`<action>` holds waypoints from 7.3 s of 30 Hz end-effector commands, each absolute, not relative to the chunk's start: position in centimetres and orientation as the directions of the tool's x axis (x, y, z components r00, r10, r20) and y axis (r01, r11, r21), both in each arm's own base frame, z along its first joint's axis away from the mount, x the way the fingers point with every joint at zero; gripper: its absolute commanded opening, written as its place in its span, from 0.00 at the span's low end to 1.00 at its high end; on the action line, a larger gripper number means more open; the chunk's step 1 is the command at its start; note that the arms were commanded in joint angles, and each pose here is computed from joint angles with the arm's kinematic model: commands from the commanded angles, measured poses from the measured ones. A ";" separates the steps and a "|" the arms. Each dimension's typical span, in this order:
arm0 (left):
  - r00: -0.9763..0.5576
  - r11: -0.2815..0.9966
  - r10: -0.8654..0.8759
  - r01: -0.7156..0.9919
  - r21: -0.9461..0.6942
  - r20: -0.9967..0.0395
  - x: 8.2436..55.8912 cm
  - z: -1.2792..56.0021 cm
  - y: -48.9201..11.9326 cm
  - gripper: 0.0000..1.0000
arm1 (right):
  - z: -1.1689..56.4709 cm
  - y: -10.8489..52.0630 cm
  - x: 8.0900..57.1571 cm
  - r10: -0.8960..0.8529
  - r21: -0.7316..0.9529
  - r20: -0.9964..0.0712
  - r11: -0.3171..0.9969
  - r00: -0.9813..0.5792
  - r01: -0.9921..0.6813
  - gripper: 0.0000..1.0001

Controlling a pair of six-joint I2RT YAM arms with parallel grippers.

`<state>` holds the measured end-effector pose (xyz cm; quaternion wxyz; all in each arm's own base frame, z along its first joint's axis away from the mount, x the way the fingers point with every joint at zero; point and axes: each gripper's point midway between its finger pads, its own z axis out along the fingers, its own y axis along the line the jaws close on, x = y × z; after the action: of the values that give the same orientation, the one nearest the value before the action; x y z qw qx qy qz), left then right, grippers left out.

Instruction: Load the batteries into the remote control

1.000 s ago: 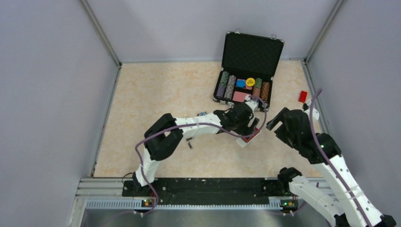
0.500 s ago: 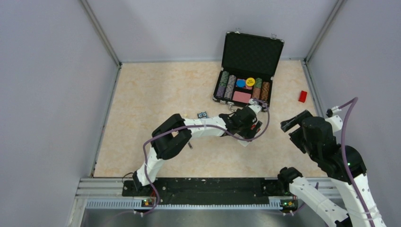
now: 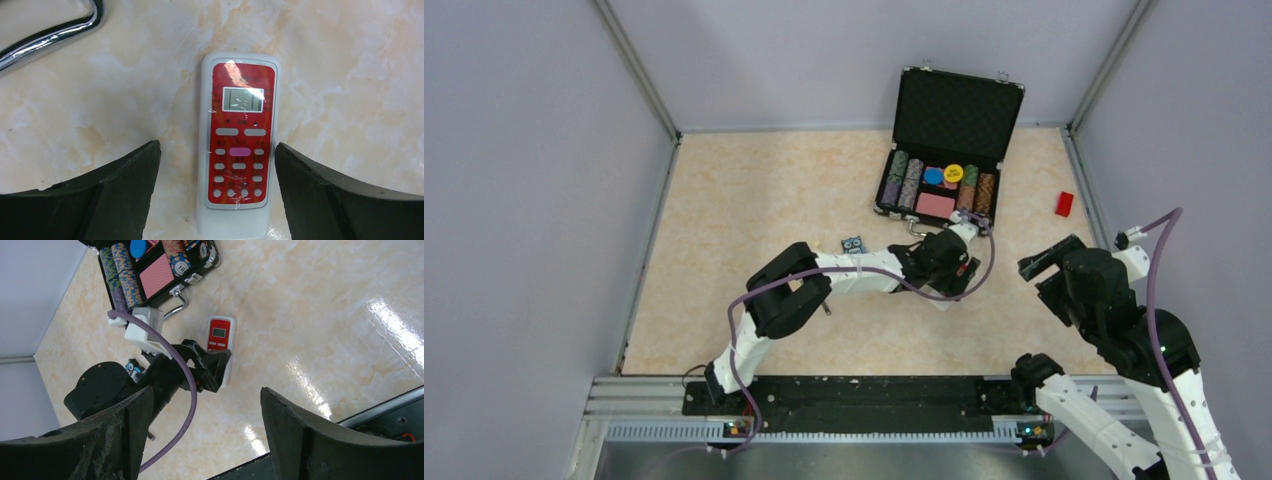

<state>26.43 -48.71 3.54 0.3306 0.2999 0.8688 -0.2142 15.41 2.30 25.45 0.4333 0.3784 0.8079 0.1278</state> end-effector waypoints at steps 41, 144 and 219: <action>-0.470 0.512 0.255 0.807 -0.294 -0.845 22.0 19.3 -42.1 0.00 | 24.4 11.8 18.8 0.536 0.599 -0.533 0.786 -0.655 0.156 0.77; -0.617 -0.039 -0.535 0.701 -0.712 -0.577 21.9 47.3 -31.0 0.00 | 40.2 31.2 18.4 0.332 0.568 -0.812 0.262 -0.480 -0.780 0.77; -0.732 0.431 -0.445 0.329 -0.840 -0.515 25.2 34.8 -27.3 0.00 | 34.0 28.2 18.3 0.123 0.426 -0.875 0.656 -0.469 -0.623 0.94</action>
<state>25.32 -28.02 29.80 0.2927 -0.0627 0.8236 -0.4818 19.68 28.78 28.62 0.4687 -0.2989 0.7865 0.2692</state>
